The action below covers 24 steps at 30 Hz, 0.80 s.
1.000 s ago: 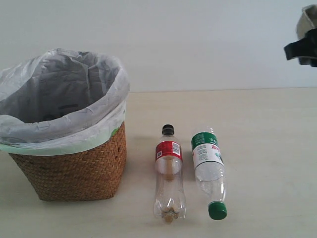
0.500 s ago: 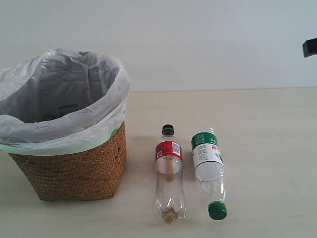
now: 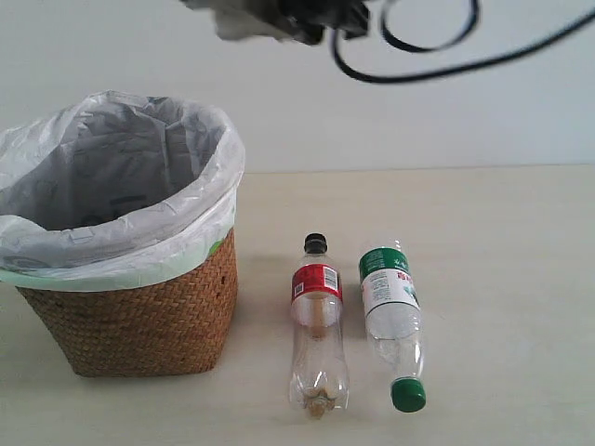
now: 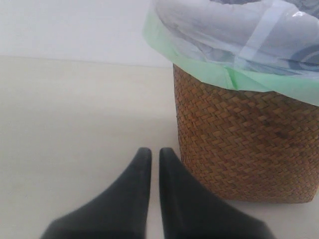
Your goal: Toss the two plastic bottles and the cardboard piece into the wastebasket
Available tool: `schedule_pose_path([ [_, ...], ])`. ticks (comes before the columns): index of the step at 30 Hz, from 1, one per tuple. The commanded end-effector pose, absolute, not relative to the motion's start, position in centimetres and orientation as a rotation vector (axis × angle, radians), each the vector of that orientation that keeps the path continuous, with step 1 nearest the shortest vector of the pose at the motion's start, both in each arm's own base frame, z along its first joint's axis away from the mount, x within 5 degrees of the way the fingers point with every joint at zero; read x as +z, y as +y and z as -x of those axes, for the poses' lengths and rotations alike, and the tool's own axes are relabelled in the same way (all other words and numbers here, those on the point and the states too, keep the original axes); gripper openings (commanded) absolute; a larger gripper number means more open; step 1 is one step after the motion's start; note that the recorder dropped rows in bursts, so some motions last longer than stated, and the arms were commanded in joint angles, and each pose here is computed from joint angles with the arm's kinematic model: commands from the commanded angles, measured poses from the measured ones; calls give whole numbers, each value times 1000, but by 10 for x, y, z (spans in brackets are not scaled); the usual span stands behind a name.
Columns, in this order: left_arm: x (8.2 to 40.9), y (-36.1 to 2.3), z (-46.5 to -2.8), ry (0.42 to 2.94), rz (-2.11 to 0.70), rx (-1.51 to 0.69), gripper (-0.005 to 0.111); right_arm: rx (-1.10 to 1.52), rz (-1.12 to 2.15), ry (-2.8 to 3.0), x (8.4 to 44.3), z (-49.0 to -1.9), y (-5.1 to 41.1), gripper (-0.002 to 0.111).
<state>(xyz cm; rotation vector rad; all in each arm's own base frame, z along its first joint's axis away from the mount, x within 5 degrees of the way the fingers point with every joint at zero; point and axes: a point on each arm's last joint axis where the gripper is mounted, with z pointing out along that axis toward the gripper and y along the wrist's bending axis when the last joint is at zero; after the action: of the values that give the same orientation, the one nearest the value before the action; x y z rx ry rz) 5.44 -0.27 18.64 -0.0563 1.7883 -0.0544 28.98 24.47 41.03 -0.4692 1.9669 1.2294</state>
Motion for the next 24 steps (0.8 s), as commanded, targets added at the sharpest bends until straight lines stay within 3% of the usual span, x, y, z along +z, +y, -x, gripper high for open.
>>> schedule_pose_path([
  [1, 186, -2, -54, 1786, 66, -56, 6, 1148, 440, 2042, 412, -307, 279, 102],
  [8, 186, -2, -54, 1786, 66, -56, 6, 786, 440, 2284, 390, -317, 270, 101],
  [24, 186, -2, -54, 1786, 66, -56, 6, 268, 463, 2646, 365, -308, 234, 101],
])
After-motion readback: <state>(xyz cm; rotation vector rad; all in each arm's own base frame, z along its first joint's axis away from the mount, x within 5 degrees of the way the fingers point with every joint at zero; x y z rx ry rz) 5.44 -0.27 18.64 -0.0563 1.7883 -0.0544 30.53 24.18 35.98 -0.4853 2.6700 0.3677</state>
